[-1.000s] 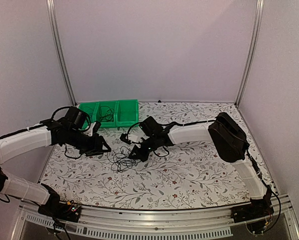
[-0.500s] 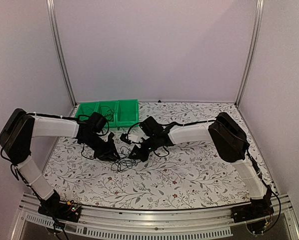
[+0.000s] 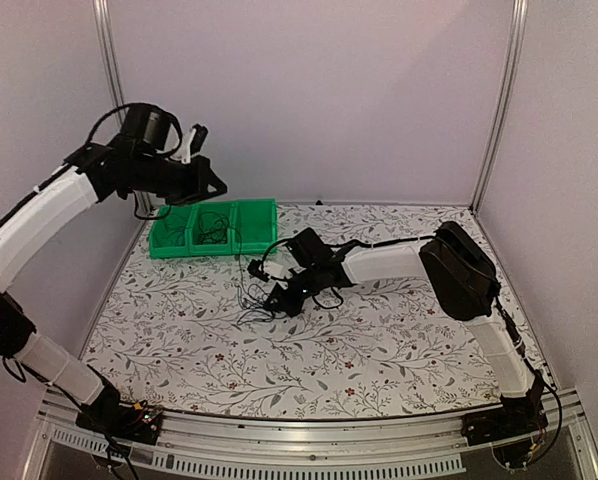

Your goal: Untangle the cables

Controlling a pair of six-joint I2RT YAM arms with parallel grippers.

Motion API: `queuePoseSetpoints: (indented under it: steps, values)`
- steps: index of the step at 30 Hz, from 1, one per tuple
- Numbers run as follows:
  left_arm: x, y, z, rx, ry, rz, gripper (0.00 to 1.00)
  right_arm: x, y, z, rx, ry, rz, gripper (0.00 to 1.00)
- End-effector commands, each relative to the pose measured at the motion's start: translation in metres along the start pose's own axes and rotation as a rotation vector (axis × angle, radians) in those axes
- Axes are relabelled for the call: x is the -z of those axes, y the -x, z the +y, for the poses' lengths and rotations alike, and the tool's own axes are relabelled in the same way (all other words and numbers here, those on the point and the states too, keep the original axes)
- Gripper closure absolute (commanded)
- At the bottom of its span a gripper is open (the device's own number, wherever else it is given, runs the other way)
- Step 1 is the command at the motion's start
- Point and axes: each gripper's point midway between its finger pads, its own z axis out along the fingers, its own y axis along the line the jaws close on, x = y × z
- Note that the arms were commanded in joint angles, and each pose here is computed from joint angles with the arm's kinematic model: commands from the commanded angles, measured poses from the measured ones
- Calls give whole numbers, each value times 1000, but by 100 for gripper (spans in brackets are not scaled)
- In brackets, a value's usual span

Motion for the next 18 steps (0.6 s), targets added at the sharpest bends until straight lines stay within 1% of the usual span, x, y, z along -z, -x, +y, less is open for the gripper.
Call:
queuePoseSetpoints:
  steps: [1,3,5,7,9,11,12,13,14,15,16,18]
  values:
    - [153,107,-49,-181,-27,-551,100,-11,-74,4,-81,-3,220,100]
    - [184,119,-57,-210,-30,-660,100,-12,-75,4,-83,-3,223,100]
    - [208,123,-62,-229,-37,-747,100,-11,-74,3,-83,-6,222,100]
    - [211,121,-60,-220,-45,-773,100,-12,-76,3,-84,-7,225,100]
    - [199,116,-50,-189,-23,-753,100,-11,-75,4,-82,-9,226,100]
    - [174,104,-37,-154,-3,-674,100,-10,-75,2,-80,-16,227,100]
    - [153,91,-30,-143,-6,-603,100,-10,-75,2,-78,-20,228,98]
    - [135,79,-23,-126,-1,-537,100,-9,-75,2,-77,-23,229,86]
    - [117,66,-15,-108,3,-476,100,-8,-75,1,-73,-27,230,80]
    - [100,51,-7,-87,6,-419,94,-7,-74,1,-69,-26,234,74]
    - [86,36,2,-62,12,-374,88,-5,-71,2,-61,-26,233,70]
    - [67,9,18,-11,21,-333,81,4,-60,1,-34,-35,219,67]
